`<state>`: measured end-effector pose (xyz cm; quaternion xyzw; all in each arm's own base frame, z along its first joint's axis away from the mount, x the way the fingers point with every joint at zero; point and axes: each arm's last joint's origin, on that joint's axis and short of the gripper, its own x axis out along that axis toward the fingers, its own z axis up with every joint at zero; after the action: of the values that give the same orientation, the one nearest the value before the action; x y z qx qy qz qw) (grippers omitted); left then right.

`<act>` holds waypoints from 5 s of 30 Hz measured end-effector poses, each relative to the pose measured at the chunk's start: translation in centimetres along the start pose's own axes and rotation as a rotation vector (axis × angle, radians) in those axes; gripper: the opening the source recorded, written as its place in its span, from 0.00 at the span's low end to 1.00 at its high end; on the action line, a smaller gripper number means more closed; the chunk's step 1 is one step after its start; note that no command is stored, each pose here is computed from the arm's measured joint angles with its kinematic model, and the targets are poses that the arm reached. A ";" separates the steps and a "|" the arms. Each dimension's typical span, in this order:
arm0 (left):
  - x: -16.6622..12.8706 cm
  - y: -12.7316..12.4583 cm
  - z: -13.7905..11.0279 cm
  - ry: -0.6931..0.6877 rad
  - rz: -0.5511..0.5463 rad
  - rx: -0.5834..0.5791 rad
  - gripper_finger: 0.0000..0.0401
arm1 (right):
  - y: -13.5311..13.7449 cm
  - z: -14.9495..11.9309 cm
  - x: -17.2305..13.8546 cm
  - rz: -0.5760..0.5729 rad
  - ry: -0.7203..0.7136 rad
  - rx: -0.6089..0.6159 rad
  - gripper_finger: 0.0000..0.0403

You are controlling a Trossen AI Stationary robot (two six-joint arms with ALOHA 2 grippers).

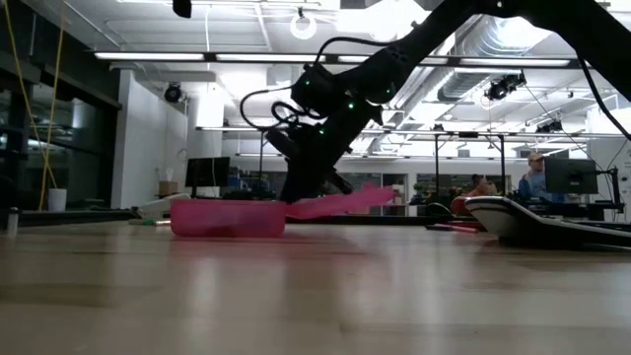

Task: Pack school essentials
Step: Put the green scissors into the pink pencil box, then put the pink pencil into the pink pencil box

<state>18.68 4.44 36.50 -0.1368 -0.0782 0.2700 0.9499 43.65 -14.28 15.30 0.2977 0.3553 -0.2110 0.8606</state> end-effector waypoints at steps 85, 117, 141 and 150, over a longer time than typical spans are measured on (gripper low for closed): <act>0.0 0.6 -1.6 0.137 0.090 -0.018 0.00 | 4.1 -0.5 1.5 0.127 -0.217 -0.182 0.00; 2.0 0.0 -2.3 0.166 -0.139 0.180 0.00 | -2.8 -10.0 -27.5 0.257 -0.692 -0.187 0.00; 5.2 0.0 -3.9 0.151 -0.185 0.113 0.00 | -3.1 -10.8 -29.5 0.064 -0.712 -0.128 0.01; 5.2 0.0 -4.0 0.161 -0.181 0.100 0.00 | -5.4 -10.5 -23.6 -0.381 -0.227 0.053 0.23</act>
<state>23.96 6.38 33.07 -0.1026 -0.0002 0.1751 0.9792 19.90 -7.70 24.79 0.2221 0.3003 -0.4114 0.8314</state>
